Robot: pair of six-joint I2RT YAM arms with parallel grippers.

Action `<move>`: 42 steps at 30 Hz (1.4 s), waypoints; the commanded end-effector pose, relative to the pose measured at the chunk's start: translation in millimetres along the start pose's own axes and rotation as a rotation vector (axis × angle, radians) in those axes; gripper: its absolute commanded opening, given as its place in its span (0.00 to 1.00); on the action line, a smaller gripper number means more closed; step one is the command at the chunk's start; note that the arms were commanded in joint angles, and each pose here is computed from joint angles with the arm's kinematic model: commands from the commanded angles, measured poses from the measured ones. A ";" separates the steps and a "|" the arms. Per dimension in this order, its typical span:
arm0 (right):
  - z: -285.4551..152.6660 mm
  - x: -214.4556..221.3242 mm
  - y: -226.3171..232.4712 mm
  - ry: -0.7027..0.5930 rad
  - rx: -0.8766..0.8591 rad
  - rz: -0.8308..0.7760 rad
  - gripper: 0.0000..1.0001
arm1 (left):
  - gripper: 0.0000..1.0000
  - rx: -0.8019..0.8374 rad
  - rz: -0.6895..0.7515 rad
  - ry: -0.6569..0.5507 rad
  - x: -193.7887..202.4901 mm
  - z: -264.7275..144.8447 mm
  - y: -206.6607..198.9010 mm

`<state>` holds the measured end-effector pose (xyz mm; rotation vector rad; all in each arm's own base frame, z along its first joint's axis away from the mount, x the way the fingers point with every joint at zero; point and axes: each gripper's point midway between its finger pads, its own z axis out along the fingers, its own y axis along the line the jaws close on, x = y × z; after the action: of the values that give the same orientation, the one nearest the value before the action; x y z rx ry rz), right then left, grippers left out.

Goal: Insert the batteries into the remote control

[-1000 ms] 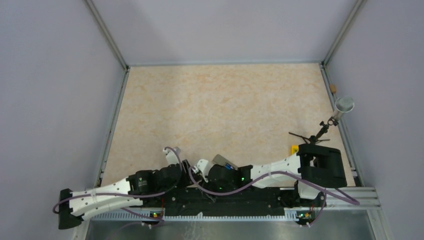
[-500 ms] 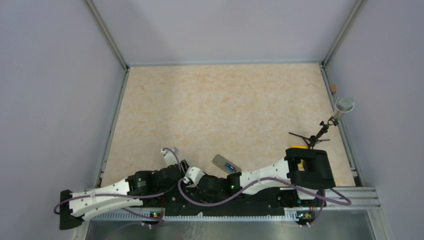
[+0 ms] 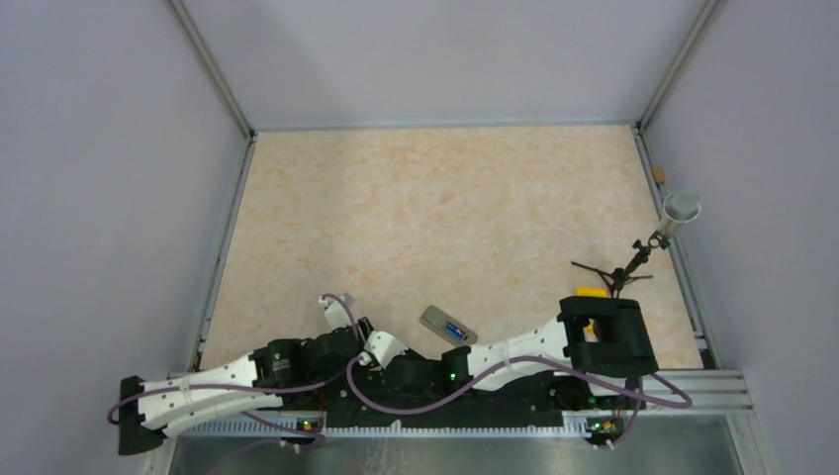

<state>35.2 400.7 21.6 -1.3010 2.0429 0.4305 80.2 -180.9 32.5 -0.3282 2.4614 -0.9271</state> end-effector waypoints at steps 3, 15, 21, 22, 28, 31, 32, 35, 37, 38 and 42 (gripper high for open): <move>-16.8 -9.3 -15.8 -0.049 0.065 0.036 0.03 | 0.55 0.027 0.000 -0.032 -5.9 2.0 -7.3; -47.4 -31.4 -65.4 -0.171 0.098 0.294 0.04 | 0.52 0.221 0.017 -0.051 -10.5 0.5 -51.3; -59.0 -57.0 -104.0 -0.267 0.144 0.473 0.04 | 0.49 0.378 0.048 -0.054 -9.8 -4.9 -80.9; -60.7 -63.1 -108.2 -0.282 0.149 0.488 0.04 | 0.49 0.400 0.051 -0.056 -9.9 -5.8 -84.4; -65.4 -87.0 -120.7 -0.335 0.133 0.572 0.04 | 0.55 0.525 0.075 -0.117 -19.3 -13.2 -108.4; -69.5 -100.0 -121.7 -0.383 0.110 0.609 0.04 | 0.56 0.538 0.063 -0.149 -24.8 -12.6 -111.6; -69.4 -101.6 -121.4 -0.386 0.107 0.616 0.04 | 0.56 0.536 0.049 -0.163 -27.3 -11.5 -111.3; -69.8 -107.7 -118.7 -0.404 0.087 0.640 0.04 | 0.55 0.579 0.015 -0.183 -31.2 -13.3 -118.3; -70.4 -111.2 -117.7 -0.420 0.076 0.659 0.04 | 0.52 0.582 0.002 -0.185 -32.2 -12.9 -120.2; -70.8 -112.7 -117.4 -0.426 0.071 0.666 0.04 | 0.51 0.574 0.001 -0.182 -31.4 -11.2 -119.2; -70.8 -116.1 -116.6 -0.437 0.064 0.683 0.04 | 0.48 0.540 -0.006 -0.169 -25.8 -0.7 -107.6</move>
<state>142.0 364.5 118.4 -0.4765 2.1161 0.7064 102.6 -248.7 111.8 -0.1665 2.0169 -1.4095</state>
